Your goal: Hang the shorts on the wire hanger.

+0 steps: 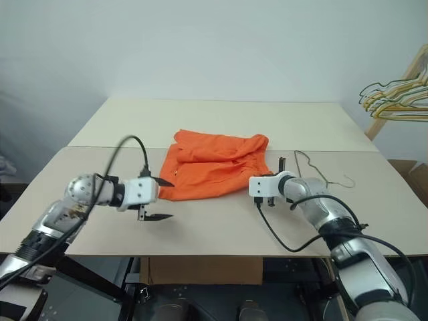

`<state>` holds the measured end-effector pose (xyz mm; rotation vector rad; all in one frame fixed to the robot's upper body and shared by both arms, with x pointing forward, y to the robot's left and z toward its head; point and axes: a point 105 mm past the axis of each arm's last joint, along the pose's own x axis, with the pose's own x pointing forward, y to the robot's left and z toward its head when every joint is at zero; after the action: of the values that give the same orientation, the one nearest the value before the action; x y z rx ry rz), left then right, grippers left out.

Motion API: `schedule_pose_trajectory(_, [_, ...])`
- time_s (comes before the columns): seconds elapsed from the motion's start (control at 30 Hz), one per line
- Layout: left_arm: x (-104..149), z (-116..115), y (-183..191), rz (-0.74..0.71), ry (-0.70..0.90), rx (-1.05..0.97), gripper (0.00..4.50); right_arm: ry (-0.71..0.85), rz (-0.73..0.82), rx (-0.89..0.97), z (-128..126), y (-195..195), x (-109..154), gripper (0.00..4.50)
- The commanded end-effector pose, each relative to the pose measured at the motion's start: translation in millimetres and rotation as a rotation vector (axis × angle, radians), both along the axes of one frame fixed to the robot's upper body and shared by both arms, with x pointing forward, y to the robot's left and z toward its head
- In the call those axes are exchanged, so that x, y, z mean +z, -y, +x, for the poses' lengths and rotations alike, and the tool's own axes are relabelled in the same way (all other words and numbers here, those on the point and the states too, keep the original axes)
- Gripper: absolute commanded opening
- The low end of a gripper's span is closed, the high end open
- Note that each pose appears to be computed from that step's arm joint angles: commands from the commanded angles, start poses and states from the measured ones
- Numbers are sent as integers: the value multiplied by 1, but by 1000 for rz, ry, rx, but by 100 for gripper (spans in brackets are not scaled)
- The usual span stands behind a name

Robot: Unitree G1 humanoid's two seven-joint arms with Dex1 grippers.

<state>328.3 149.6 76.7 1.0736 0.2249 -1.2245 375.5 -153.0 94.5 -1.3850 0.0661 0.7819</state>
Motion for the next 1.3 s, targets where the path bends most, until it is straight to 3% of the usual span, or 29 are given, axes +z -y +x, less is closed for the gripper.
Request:
schedule_pose_trajectory(0.03, [2, 28, 5, 69, 170, 28, 450, 54, 43, 16, -9, -2, 31, 3])
schedule_pose_trajectory(0.27, [-18, 59, 0, 228, 267, 64, 450, 77, 45, 10, -29, 6, 48, 3])
schedule_pose_trajectory(0.3, [-19, 61, -1, 246, 279, 58, 431, 81, 48, 3, -31, 7, 51, 1])
schedule_pose_trajectory(0.4, [-18, 65, -3, 253, 283, 58, 356, 85, 44, -12, -37, 14, 55, 0])
schedule_pose_trajectory(0.7, [4, 70, 5, 101, 268, 74, 54, 43, 61, -8, -48, 11, 47, 0])
schedule_pose_trajectory(0.77, [11, 66, 8, 61, 251, 42, 4, 34, 65, 9, -51, 8, 45, 0])
schedule_pose_trajectory(0.9, [31, 39, 6, 30, 169, -150, 4, 9, 78, 97, -66, 1, 49, 0])
schedule_pose_trajectory(1.13, [78, -23, -40, 133, -87, -375, 4, -135, 44, 336, -114, 6, 65, 0])
schedule_pose_trajectory(1.23, [93, -23, -34, 70, -83, -356, 4, -114, 97, 323, -100, 10, 81, 0])
schedule_pose_trajectory(1.3, [106, -3, -20, -34, -8, -286, 4, -61, 154, 277, -76, 11, 95, 0])
